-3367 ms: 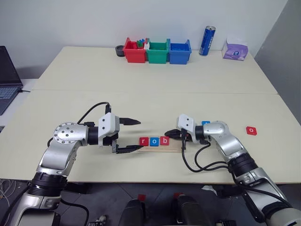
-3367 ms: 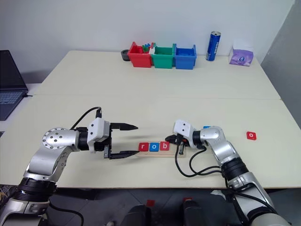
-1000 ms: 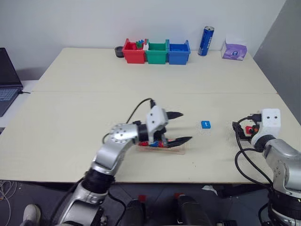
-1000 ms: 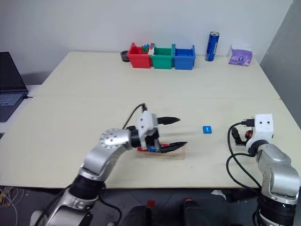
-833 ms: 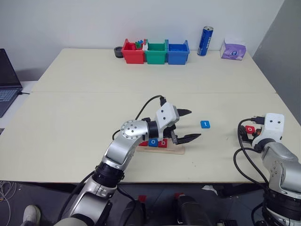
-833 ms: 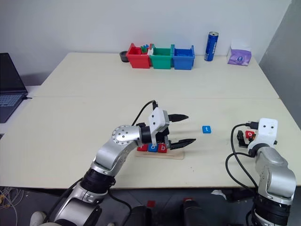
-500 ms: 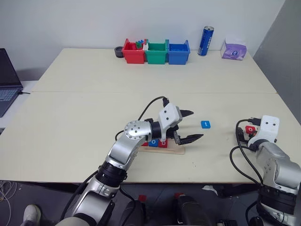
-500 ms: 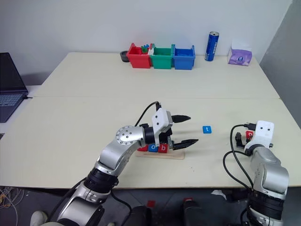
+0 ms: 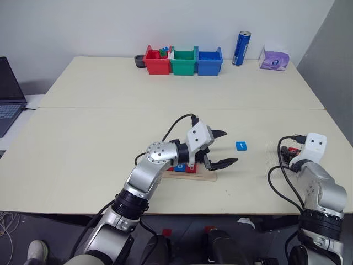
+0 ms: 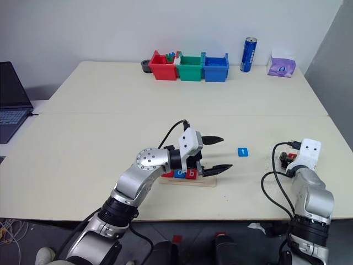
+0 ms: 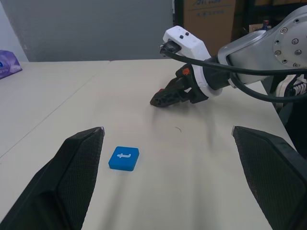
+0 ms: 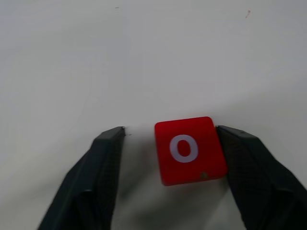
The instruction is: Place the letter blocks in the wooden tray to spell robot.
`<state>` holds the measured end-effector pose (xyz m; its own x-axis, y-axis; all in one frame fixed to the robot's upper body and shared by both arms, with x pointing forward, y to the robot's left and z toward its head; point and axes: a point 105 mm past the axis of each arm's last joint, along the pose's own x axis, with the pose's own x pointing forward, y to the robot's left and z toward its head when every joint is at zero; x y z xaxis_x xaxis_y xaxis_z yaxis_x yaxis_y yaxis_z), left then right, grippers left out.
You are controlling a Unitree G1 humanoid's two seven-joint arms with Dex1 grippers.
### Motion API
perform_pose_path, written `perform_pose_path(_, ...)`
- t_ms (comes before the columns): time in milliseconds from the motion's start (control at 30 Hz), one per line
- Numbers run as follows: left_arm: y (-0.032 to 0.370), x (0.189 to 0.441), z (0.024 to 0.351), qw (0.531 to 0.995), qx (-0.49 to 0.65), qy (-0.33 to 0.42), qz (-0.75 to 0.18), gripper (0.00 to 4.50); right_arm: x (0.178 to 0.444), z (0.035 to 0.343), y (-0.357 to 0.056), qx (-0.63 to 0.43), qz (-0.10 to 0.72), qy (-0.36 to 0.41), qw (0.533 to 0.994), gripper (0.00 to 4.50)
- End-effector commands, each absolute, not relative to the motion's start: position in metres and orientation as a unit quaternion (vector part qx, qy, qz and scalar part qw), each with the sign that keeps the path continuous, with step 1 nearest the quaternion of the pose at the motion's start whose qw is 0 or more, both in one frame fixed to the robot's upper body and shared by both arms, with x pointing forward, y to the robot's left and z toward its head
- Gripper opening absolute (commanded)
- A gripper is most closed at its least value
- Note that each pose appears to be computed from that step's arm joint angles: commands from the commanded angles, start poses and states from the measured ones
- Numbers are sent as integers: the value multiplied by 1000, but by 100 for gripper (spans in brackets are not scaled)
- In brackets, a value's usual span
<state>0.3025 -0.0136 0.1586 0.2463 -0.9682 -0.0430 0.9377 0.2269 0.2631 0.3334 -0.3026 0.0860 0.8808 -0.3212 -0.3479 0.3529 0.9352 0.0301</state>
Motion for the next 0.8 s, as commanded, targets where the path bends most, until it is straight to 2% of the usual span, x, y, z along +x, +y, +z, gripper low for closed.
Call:
perform_pose_path(33,-17,299,168,774,126,-85,-615,450,331,86,-307,46,-185,170,967,173)
perform_pose_path(67,-17,299,168,774,126,-85,-615,450,332,87,-306,45,-183,169,967,144)
perform_pose_path(200,-15,300,167,773,130,-85,-615,450,335,91,-290,37,-162,167,972,146)
perform_pose_path(333,-5,293,161,761,144,-76,-628,450,336,96,-246,36,-97,184,977,146)
perform_pose_path(500,24,281,147,743,178,-49,-643,450,305,91,-196,12,-13,248,969,146)
perform_pose_path(667,42,278,145,753,182,-38,-631,450,268,86,-167,21,42,309,950,146)
perform_pose_path(800,43,275,142,756,178,-33,-629,450,263,85,-155,31,73,315,946,146)
